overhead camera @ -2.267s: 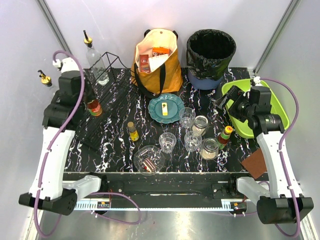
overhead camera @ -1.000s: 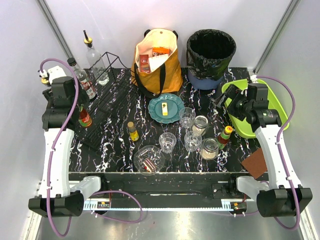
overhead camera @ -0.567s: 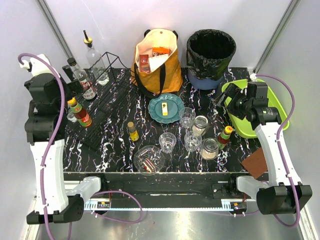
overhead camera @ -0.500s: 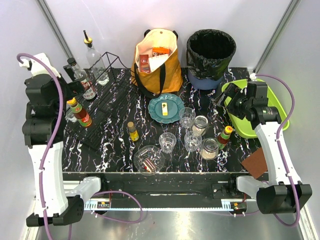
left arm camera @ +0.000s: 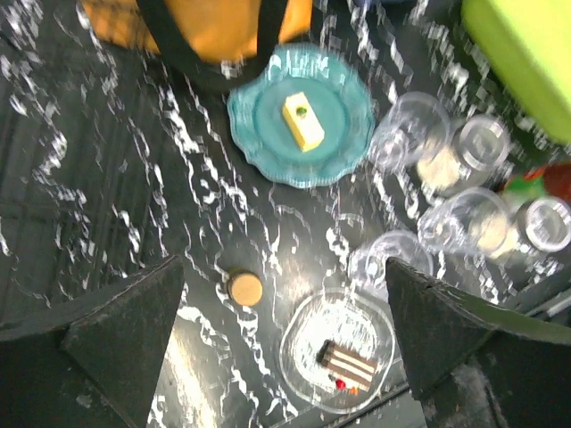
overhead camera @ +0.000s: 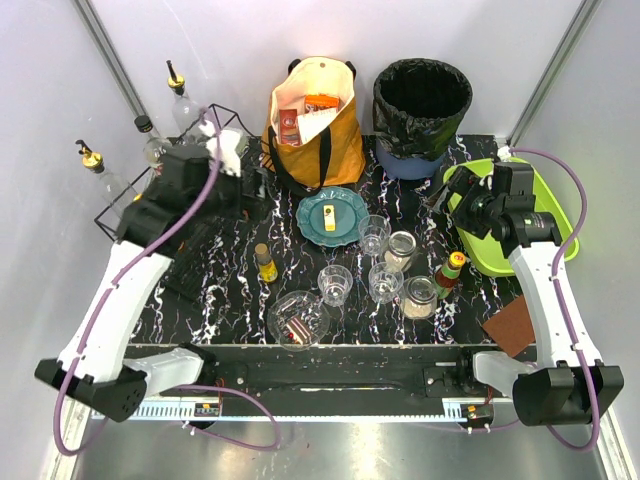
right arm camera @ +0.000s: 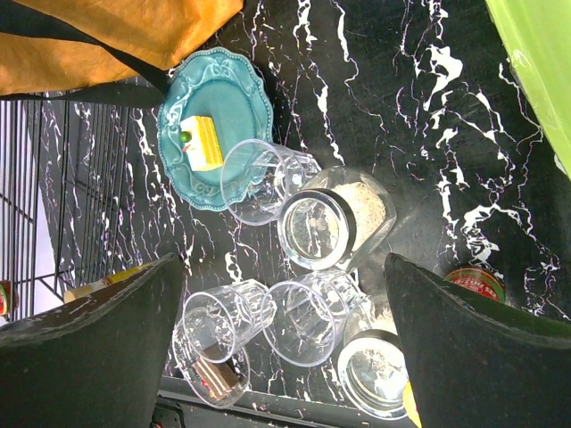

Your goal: Clear the kitchen counter

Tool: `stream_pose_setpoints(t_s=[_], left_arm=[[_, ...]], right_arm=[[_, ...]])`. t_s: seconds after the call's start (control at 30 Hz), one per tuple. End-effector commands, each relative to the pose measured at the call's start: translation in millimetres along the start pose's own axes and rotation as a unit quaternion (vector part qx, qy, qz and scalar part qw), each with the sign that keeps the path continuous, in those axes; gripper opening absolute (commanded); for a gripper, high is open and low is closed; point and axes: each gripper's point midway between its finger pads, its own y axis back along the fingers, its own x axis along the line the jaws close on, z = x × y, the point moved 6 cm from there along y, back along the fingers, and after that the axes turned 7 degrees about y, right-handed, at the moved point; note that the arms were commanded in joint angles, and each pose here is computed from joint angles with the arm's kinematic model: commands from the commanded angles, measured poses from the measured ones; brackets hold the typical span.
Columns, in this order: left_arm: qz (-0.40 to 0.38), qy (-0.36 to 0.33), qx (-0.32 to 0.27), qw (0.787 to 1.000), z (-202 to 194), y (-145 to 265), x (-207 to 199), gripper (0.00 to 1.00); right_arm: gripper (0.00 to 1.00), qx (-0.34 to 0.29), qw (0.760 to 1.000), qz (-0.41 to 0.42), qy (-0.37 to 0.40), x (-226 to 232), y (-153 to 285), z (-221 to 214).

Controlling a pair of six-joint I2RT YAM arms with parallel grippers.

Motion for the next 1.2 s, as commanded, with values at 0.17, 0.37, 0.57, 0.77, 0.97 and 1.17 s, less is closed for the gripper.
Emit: stream_pose_setpoints(t_s=[0.17,0.37,0.57,0.77,0.97,1.17], left_arm=[[0.136,0.01,0.124,0.983,-87.2,-47.4,30.0,0.99],[0.093,0.042,0.157,0.982,-126.5,-73.0,28.6,0.95],[0.098,0.059,0.155,0.981,-140.7,-90.3,33.0,0.8],[0.111,0.057,0.16,0.979,-147.8,-103.5,38.6,0.58],[0.135,0.046,0.168,0.976,-151.6,-111.3,45.8,0.39],[0.148,0.035,0.161,0.975,-143.3,-107.8,47.9,0.12]], right_arm=[[0.99,-0.029,0.999,0.014,-0.003,4.8,14.7,0.3],[0.98,-0.023,1.0,0.016,-0.004,3.3,15.8,-6.2],[0.98,-0.025,1.0,0.018,-0.003,3.8,19.1,-7.2],[0.98,-0.027,1.0,0.011,0.0,2.0,22.6,-8.7],[0.98,-0.028,1.0,0.003,0.008,-1.5,25.1,-12.0],[0.98,-0.031,0.999,-0.007,0.011,-5.0,26.4,-13.6]])
